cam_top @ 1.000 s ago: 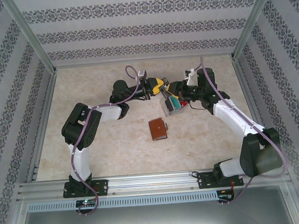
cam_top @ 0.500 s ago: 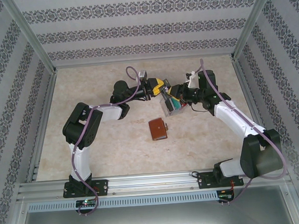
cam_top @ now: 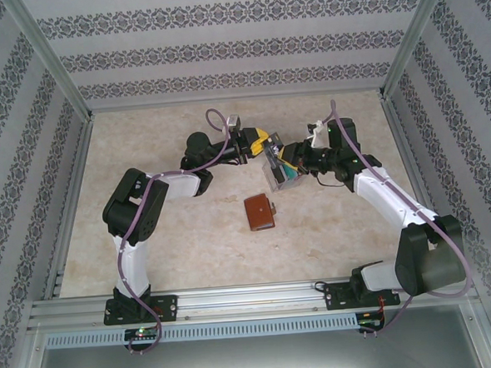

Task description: Put the credit cards into the card holder

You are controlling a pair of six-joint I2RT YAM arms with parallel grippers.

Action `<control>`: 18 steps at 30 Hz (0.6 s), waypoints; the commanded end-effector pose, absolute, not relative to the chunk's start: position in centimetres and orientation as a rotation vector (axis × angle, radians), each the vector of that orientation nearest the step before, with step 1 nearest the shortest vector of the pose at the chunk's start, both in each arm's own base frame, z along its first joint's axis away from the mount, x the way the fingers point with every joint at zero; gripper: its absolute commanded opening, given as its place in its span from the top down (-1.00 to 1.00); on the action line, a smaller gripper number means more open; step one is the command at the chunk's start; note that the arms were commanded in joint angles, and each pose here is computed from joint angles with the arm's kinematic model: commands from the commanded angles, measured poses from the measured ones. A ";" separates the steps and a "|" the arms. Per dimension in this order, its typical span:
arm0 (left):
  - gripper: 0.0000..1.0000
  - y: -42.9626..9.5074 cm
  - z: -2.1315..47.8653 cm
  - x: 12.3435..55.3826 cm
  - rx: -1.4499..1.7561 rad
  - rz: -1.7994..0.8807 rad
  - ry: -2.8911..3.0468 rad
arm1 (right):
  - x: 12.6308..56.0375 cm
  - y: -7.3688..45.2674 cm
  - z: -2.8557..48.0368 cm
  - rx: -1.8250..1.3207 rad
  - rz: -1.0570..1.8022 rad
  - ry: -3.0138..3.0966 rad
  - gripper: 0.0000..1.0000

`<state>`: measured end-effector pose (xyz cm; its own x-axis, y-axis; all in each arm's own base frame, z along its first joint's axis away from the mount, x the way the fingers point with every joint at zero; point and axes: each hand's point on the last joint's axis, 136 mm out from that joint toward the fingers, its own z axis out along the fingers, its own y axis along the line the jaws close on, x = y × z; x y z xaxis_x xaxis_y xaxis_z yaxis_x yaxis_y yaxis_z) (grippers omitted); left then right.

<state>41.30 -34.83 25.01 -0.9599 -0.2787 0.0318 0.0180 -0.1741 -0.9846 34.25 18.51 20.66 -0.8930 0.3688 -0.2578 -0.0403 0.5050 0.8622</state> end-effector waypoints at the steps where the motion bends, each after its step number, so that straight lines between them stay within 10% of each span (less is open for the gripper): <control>1: 0.68 -34.5 29.0 40.8 -0.141 -2.277 1.717 | 33.4 17.7 18.6 0.332 1.325 2.412 0.50; 10: 0.79 -34.4 28.9 40.8 -0.149 -2.276 1.713 | 33.5 17.3 18.5 0.331 1.332 2.408 0.58; 18: 0.98 -34.9 27.4 40.6 -0.126 -2.236 1.791 | 33.7 17.9 20.9 0.275 1.405 2.319 0.24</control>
<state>41.41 -34.74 24.98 -0.9584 -0.2850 0.0171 0.0333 -0.1712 -0.9847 33.95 18.10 20.69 -0.8989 0.3654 -0.2420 -0.0404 0.4809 0.8758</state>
